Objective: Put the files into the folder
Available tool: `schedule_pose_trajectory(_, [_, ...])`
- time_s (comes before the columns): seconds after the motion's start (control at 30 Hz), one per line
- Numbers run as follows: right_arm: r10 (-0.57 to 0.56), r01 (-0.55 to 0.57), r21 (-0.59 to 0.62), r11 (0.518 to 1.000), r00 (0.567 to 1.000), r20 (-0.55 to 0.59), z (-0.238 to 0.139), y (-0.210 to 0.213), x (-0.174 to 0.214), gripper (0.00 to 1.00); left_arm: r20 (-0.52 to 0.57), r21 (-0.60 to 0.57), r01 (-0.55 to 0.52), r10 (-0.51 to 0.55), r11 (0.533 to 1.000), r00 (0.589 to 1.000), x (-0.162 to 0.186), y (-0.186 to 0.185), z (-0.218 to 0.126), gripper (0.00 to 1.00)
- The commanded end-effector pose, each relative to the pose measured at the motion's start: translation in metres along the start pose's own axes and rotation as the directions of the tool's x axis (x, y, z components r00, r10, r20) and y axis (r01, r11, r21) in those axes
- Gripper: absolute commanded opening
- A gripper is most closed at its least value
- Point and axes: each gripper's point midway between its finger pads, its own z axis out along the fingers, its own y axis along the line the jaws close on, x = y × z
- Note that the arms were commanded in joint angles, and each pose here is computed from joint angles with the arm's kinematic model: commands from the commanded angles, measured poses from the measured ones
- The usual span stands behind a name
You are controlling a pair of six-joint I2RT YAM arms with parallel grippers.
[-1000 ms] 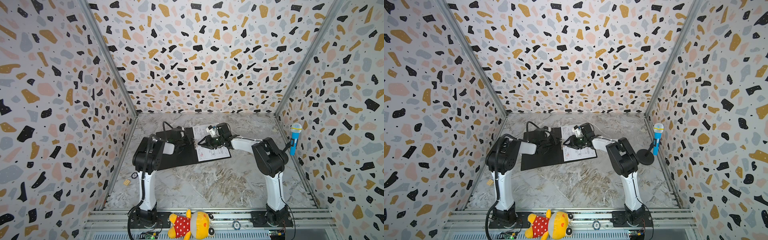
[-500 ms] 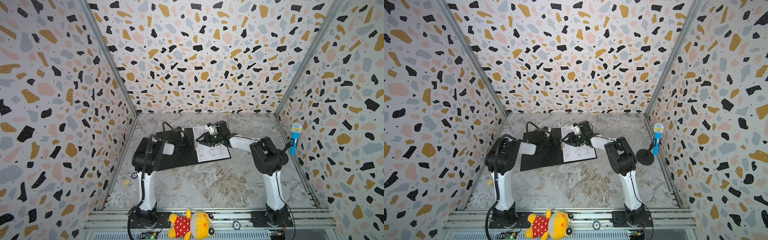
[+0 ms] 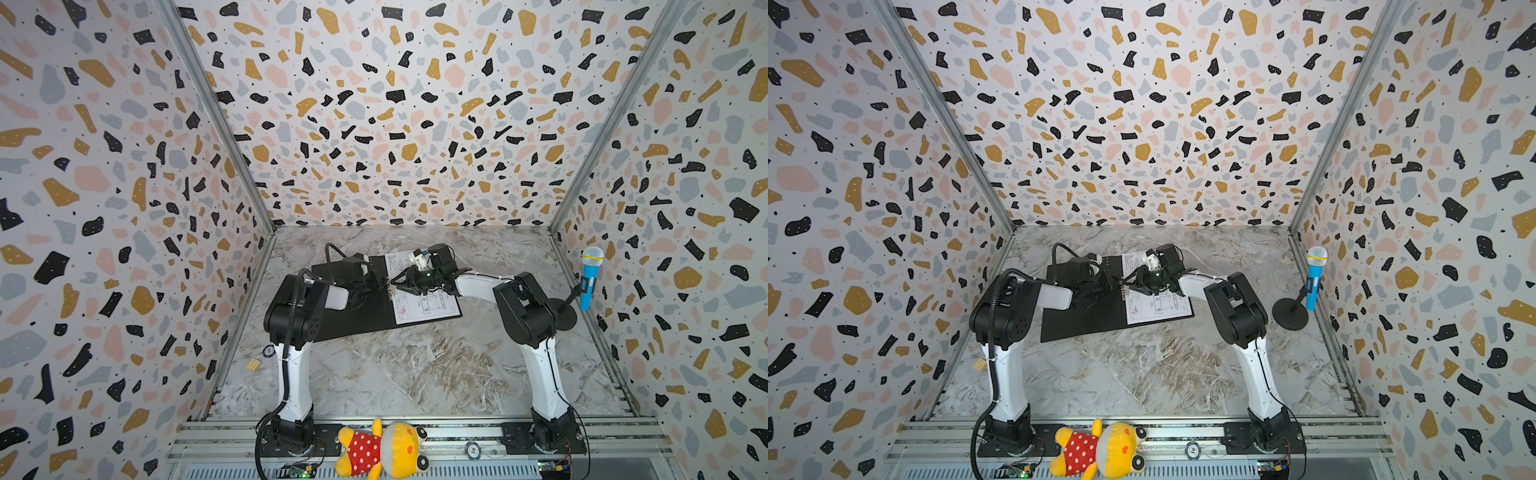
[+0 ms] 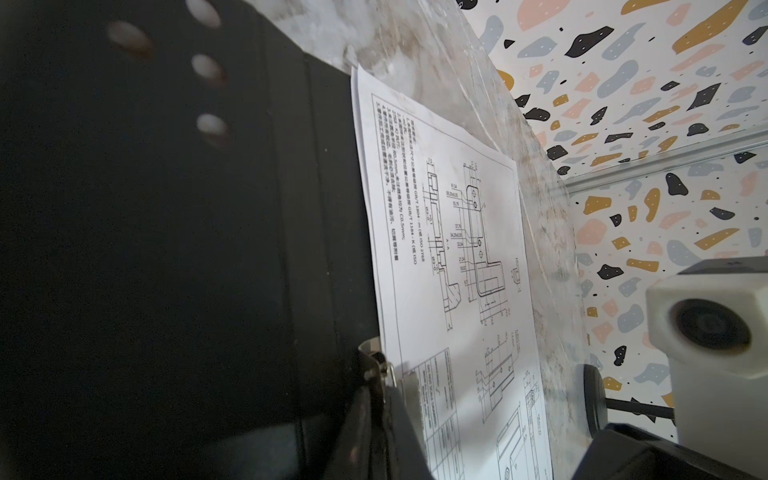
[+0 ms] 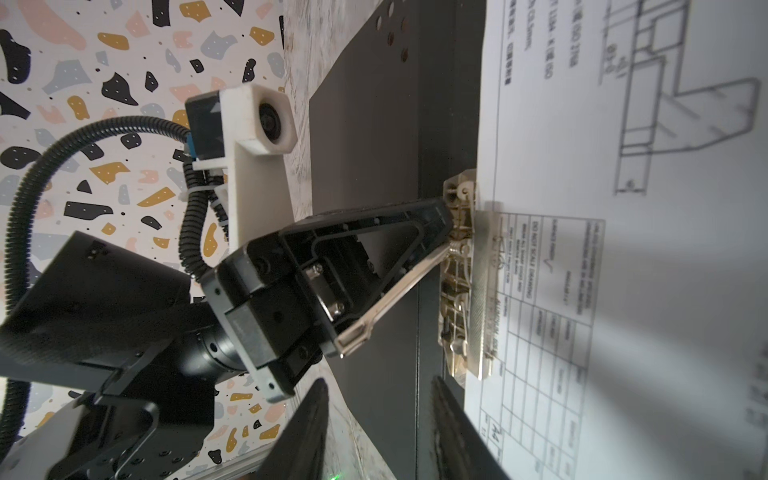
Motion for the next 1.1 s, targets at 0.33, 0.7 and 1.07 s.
schedule_pose_trajectory(0.33, [-0.001, 0.001, -0.078, 0.997, 1.0, -0.007, 0.006, 0.026, -0.007, 0.4, -0.048, -0.037, -0.011, 0.009, 0.999, 0.999, 0.017, 0.011, 0.0, 0.09])
schedule_pose_trajectory(0.7, [0.028, -0.03, -0.093, 0.995, 0.999, -0.021, 0.012, 0.023, -0.006, 0.39, -0.052, -0.045, -0.015, 0.013, 0.999, 0.999, 0.019, 0.015, 0.001, 0.09])
schedule_pose_trajectory(1.07, [0.034, -0.037, -0.108, 0.993, 0.999, -0.023, 0.015, 0.025, -0.008, 0.36, -0.058, -0.045, -0.019, 0.017, 0.999, 0.998, 0.02, 0.015, 0.002, 0.09])
